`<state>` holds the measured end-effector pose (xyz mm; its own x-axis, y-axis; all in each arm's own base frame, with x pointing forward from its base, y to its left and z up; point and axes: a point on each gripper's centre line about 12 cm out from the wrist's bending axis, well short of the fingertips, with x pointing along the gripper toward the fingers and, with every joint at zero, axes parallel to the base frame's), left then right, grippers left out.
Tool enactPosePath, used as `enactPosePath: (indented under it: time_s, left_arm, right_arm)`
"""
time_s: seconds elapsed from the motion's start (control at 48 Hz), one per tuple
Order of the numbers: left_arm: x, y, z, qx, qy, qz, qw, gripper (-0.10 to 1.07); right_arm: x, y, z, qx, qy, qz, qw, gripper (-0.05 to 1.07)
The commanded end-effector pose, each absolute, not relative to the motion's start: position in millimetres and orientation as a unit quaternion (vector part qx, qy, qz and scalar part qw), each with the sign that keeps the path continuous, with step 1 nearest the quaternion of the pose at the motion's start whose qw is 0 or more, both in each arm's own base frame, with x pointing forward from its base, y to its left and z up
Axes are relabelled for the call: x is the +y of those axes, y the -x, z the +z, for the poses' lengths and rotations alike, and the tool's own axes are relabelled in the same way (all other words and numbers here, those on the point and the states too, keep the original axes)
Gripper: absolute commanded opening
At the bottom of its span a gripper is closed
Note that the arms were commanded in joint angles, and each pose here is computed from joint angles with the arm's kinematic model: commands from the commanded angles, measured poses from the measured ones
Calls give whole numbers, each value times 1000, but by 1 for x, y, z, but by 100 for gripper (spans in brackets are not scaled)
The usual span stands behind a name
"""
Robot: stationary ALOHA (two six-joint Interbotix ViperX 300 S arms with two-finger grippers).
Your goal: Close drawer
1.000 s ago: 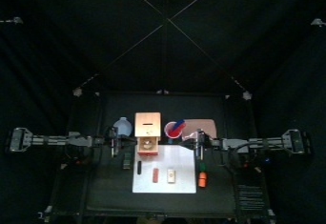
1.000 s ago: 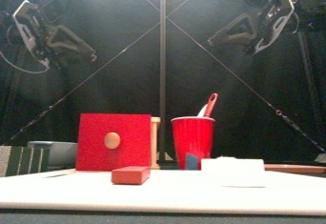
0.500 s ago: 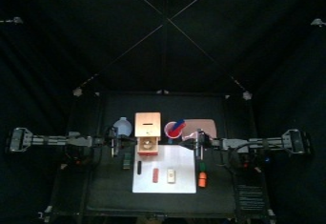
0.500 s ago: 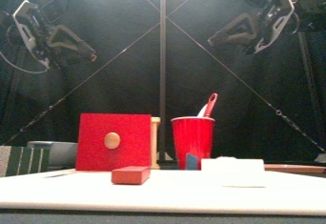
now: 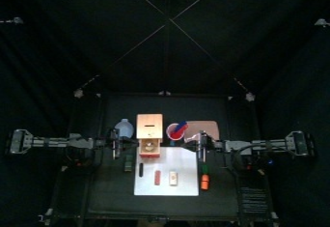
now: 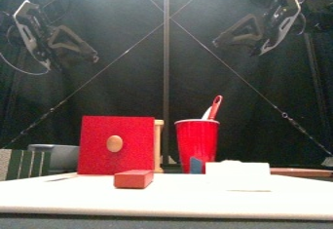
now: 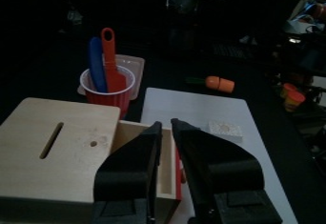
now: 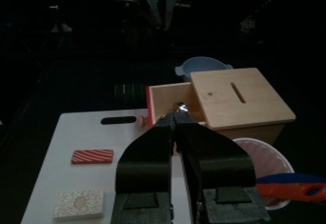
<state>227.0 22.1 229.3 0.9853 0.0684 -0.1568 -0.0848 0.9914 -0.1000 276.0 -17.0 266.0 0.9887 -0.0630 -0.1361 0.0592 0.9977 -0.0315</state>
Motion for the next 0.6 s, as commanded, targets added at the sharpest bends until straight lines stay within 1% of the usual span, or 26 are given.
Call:
enactPosePath:
  time_s: [0.0,0.458,0.479,0.583]
  left_arm:
    - [20,-230,236,66,54,34,996,61]
    - [21,-230,236,66,52,34,996,61]
    - [21,-229,233,70,51,34,996,60]
    - [21,-229,233,71,51,34,996,59]
  right_arm:
    - [-16,-276,271,60,10,-30,998,37]
    - [-16,-275,269,63,12,-30,997,37]
    - [-13,-276,265,68,14,-24,997,37]
    - [-12,-276,246,97,17,-20,995,37]
